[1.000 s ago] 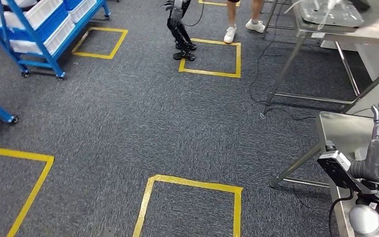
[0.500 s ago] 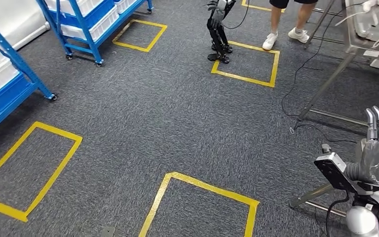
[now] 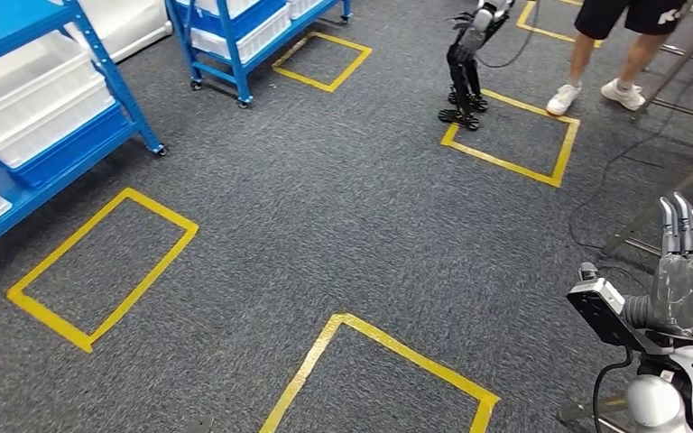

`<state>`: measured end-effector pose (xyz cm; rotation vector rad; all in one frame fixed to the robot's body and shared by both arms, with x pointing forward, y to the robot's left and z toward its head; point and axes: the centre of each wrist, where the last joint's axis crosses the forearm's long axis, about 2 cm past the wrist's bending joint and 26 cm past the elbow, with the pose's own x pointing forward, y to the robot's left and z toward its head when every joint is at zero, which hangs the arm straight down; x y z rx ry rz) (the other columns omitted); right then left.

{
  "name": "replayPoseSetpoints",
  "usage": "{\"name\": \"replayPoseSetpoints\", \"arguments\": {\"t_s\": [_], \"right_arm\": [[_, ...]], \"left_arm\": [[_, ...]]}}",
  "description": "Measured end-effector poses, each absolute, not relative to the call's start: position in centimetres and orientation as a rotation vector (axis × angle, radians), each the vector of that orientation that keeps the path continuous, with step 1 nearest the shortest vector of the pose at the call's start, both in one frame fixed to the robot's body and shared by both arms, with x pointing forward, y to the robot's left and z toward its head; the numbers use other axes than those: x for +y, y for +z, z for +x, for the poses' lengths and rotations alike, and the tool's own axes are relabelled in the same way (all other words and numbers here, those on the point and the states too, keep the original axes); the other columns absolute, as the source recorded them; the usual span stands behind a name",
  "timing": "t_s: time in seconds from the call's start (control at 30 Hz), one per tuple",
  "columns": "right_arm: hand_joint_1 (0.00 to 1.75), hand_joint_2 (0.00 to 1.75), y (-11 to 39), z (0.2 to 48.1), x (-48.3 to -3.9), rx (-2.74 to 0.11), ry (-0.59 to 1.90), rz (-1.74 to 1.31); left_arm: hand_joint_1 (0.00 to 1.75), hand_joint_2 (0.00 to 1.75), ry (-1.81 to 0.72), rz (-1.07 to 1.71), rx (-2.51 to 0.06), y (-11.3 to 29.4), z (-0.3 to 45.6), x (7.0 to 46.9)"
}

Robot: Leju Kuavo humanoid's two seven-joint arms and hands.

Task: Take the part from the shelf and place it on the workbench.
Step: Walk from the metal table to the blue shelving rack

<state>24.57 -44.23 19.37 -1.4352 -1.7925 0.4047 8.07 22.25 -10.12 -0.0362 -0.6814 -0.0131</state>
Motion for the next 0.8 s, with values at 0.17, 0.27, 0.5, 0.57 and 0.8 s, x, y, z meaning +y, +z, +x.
{"name": "replayPoseSetpoints", "arguments": {"t_s": [0.17,0.27,0.5,0.57,0.8], "right_arm": [[0.0,0.0,19.27,24.55,-44.13,-1.793,0.414,-1.432],[0.0,0.0,19.08,24.44,-44.14,-1.785,0.423,-1.432],[0.0,0.0,19.01,24.44,-44.13,-1.778,0.436,-1.436],[0.0,0.0,19.09,24.54,-44.06,-1.781,0.435,-1.435],[0.0,0.0,19.09,24.65,-43.88,-1.784,0.447,-1.427]], "left_arm": [[0.0,1.75,-0.013,-0.037,-0.682,-10.11,8.12,22.24],[0.0,1.75,-0.013,-0.037,-0.68,-10.11,8.12,22.24],[0.0,1.75,-0.013,-0.038,-0.674,-10.11,8.12,22.23],[0.0,1.75,-0.013,-0.037,-0.669,-10.15,7.93,22.24],[0.0,0.44,-0.015,-0.037,-0.667,-10.12,8.06,22.24]]}}
